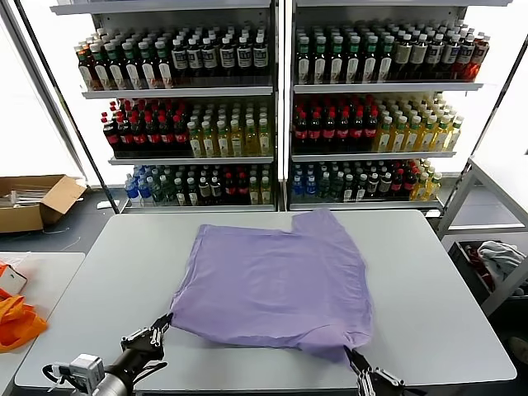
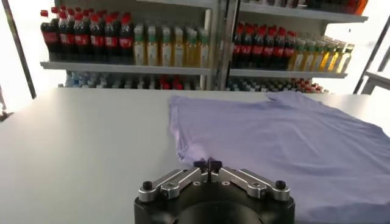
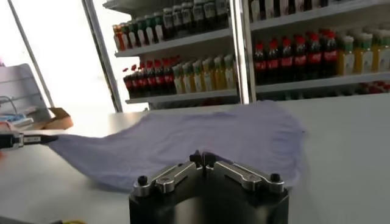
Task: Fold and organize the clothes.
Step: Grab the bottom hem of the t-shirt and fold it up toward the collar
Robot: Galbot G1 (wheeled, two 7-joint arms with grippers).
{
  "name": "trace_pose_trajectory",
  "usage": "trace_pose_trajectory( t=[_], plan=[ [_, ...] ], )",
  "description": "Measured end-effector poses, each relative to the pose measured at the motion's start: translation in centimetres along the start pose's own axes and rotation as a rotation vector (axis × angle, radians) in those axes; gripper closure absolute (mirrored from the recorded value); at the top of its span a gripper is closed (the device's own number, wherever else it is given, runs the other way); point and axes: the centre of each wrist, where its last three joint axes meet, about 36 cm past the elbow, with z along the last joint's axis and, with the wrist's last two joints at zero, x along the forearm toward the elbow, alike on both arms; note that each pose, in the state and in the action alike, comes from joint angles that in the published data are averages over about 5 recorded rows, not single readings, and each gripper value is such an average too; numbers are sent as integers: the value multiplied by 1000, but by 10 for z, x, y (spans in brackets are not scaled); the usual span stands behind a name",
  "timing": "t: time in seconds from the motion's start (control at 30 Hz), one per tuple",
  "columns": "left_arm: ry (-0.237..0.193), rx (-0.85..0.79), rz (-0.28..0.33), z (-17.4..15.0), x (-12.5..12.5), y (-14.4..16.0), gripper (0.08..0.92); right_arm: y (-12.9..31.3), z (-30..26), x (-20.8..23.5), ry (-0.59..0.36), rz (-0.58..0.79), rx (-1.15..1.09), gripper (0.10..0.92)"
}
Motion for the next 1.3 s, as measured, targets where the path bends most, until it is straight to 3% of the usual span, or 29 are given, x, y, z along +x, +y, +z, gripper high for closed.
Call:
trace_pose_trajectory(
  t=[0.23,0.53,0.8,1.03,1.13,1.3],
  plan=[
    [-21,-13,27,-6,-15,10,915,-21,-5,-36,-77,21,2,915],
    [-40,-7,58,-18,-52,26,915,-53,-9,-78,-127,46,16,915],
    [-61,32,70,-32,-95,40,914,-77,0,-118,-108,61,24,915],
    [-52,59,55,-37,-138,54,914,-90,15,-155,-57,63,39,913],
    [-43,63,47,-38,-155,59,915,-92,19,-168,-34,69,43,880],
    [-26,64,26,-40,-176,72,893,-96,19,-179,3,96,49,744]
  ],
)
